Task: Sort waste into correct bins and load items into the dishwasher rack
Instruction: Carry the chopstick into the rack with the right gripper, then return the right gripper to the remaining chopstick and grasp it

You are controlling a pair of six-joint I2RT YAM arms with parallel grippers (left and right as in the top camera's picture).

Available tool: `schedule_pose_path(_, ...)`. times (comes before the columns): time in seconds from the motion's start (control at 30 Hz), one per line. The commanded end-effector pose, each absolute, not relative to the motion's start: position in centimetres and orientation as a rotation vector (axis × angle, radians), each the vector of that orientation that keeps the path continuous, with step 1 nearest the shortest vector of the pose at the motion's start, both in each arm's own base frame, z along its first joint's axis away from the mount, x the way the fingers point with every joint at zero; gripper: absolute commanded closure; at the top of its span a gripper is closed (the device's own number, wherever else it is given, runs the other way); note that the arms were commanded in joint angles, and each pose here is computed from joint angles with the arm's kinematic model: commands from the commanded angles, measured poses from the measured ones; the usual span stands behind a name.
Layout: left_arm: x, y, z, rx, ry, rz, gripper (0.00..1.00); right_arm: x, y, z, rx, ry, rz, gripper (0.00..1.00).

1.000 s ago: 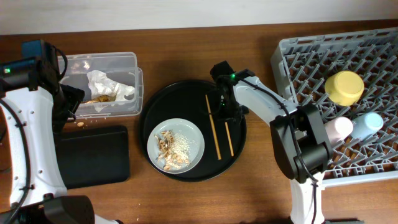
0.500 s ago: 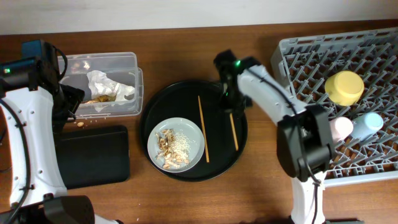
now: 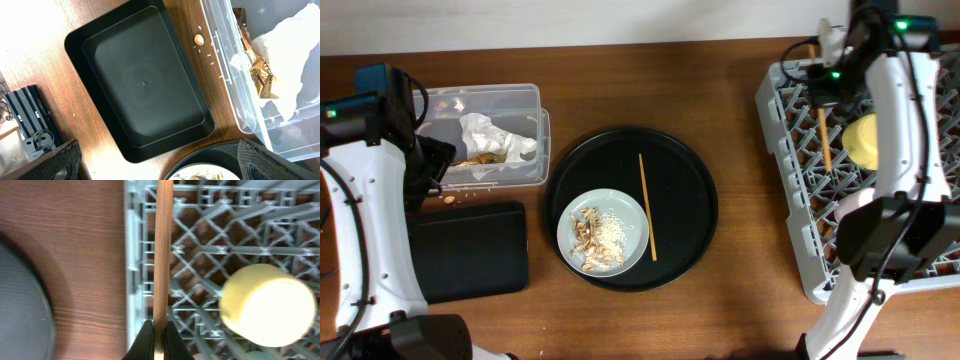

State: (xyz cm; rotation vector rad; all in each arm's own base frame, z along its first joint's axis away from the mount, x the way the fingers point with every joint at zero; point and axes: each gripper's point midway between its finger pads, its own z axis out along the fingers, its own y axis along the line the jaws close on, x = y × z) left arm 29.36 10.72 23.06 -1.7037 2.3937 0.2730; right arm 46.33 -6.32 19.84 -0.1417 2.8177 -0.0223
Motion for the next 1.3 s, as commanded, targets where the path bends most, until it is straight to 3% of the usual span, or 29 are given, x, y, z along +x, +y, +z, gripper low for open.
schedule_pose_path(0.0, 28.9, 11.1, 23.8, -1.712, 2.353, 0.281, 0.01, 46.7, -6.4, 18.6, -0.253, 2.806, 0.079, 0.96)
schedule_pose_path(0.23, 28.9, 11.1, 23.8, -1.712, 2.353, 0.281, 0.01, 48.0, -6.2, 14.9, -0.254, 2.852, 0.117, 0.96)
schedule_pose_path(0.43, 28.9, 11.1, 23.8, -1.712, 2.353, 0.281, 0.01, 48.0, -5.9, 14.3, -0.229, 2.868, 0.126, 0.73)
schedule_pose_path(0.7, 28.9, 11.1, 23.8, -1.712, 2.353, 0.281, 0.01, 46.5, -2.0, 16.5, -0.242, 2.867, 0.300, 0.68)
schedule_pose_path(0.8, 28.9, 11.1, 23.8, -1.712, 2.353, 0.281, 0.01, 45.3, 2.2, 18.5, -0.289, 2.860, 0.359, 0.58)
schedule_pose_path(0.87, 28.9, 11.1, 23.8, -1.712, 2.353, 0.281, 0.01, 43.8, 6.5, 18.6, -0.356, 2.902, 0.393, 0.32)
schedule_pose_path(0.93, 28.9, 11.1, 23.8, -1.712, 2.353, 0.281, 0.01, 42.8, 9.6, 17.8, -0.378, 2.951, 0.384, 0.21)
schedule_pose_path(1.1, 28.9, 11.1, 23.8, -1.712, 2.353, 0.281, 0.01, 41.3, 16.9, 15.1, -0.274, 3.018, 0.324, 0.24)
schedule_pose_path(1.27, 28.9, 11.1, 23.8, -1.712, 2.353, 0.281, 0.01, 40.3, 21.5, 10.2, -0.258, 3.005, 0.185, 0.36)
